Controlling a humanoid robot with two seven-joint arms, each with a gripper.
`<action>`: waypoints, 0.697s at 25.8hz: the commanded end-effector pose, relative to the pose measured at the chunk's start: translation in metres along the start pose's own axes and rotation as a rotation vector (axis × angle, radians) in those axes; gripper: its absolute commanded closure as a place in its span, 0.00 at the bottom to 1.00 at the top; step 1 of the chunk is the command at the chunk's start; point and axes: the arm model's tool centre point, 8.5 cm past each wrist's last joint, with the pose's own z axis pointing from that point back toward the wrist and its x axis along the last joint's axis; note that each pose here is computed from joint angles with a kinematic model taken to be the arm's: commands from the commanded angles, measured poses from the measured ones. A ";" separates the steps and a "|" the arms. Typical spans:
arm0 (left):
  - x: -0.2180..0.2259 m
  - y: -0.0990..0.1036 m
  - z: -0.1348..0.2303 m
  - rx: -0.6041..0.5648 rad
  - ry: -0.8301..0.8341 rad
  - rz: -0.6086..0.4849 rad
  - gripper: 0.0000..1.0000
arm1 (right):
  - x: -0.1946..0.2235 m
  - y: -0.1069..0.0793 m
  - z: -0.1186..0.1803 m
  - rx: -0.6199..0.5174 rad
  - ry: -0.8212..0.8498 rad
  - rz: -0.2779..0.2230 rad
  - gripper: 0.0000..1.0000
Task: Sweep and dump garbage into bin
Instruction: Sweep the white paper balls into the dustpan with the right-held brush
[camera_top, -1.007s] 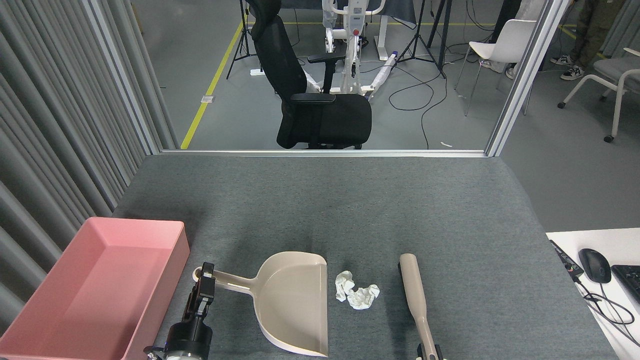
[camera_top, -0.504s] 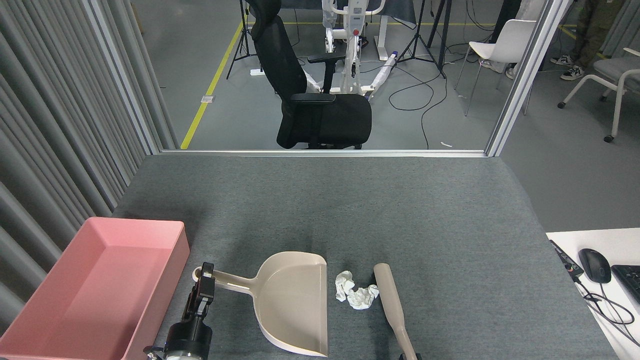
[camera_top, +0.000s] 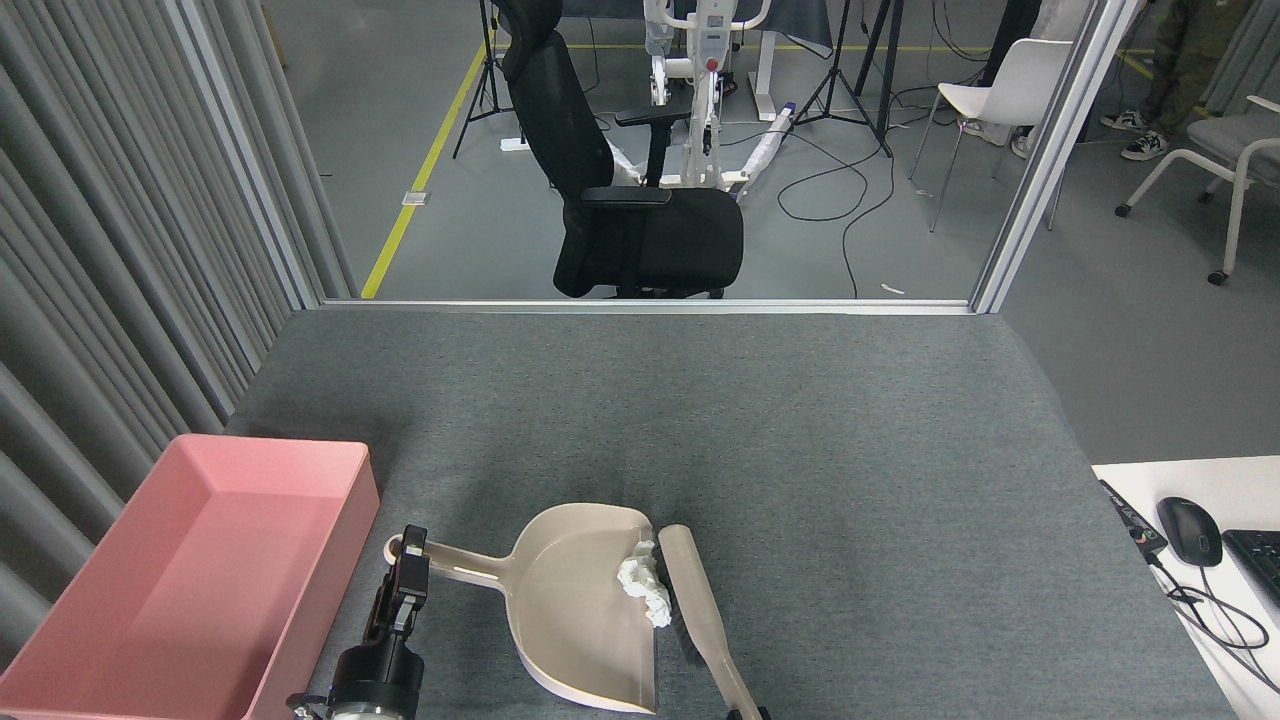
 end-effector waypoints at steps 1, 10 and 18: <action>0.000 0.000 0.000 -0.001 0.001 0.000 0.81 | 0.022 0.000 -0.013 -0.016 -0.062 -0.034 1.00; -0.002 0.000 0.002 -0.002 0.005 -0.002 0.80 | 0.070 -0.007 -0.045 -0.076 -0.190 -0.080 1.00; -0.003 -0.002 0.004 -0.004 0.010 0.001 0.80 | 0.036 -0.032 -0.044 -0.215 -0.072 -0.035 1.00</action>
